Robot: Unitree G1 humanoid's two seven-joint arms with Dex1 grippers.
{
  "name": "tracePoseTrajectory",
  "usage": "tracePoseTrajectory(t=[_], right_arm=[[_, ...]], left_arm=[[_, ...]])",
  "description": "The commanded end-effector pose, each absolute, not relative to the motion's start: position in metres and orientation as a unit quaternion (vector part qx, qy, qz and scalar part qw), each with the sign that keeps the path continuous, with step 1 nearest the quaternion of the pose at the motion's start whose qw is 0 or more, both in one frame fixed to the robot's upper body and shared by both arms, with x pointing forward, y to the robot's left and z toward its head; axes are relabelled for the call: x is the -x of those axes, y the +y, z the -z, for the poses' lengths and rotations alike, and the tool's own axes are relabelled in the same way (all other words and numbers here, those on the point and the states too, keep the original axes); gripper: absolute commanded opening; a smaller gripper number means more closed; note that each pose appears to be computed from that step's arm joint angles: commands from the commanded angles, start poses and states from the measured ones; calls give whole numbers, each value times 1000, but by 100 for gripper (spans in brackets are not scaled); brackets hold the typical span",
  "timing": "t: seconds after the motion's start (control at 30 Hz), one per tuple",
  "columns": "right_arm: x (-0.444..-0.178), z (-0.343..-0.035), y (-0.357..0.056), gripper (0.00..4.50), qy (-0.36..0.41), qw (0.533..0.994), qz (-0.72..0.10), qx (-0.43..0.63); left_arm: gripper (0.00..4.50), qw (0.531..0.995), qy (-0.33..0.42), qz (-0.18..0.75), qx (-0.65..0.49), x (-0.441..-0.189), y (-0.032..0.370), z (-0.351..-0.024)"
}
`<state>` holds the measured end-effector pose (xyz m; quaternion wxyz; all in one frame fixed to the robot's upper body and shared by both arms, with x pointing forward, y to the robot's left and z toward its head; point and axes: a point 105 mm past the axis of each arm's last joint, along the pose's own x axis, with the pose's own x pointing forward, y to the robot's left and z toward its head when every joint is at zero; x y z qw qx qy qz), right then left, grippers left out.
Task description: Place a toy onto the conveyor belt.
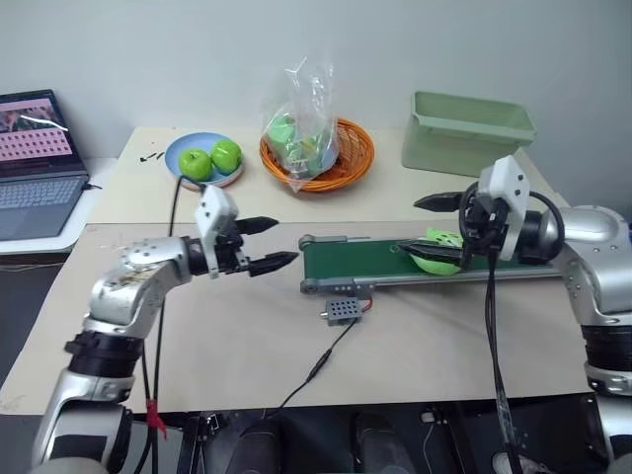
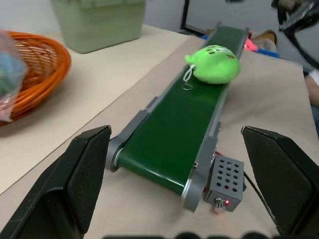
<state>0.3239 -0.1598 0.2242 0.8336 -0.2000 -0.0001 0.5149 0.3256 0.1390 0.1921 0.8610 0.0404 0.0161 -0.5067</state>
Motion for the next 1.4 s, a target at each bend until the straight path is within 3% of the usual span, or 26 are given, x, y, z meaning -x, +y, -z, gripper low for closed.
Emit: tracePoseTrajectory(t=[0.03, 0.9, 1.4], right_arm=[[-325, -237, -158, 450, -20, 828, -519, 210], [-326, -237, -156, 450, -17, 822, -526, 217], [-319, -267, -155, 450, -59, 810, -531, 242]], left_arm=[[447, 853, -27, 521, -14, -312, 131, -217], [447, 857, -35, 514, 8, -310, 122, -229], [447, 862, -12, 506, 16, -304, 129, -219]])
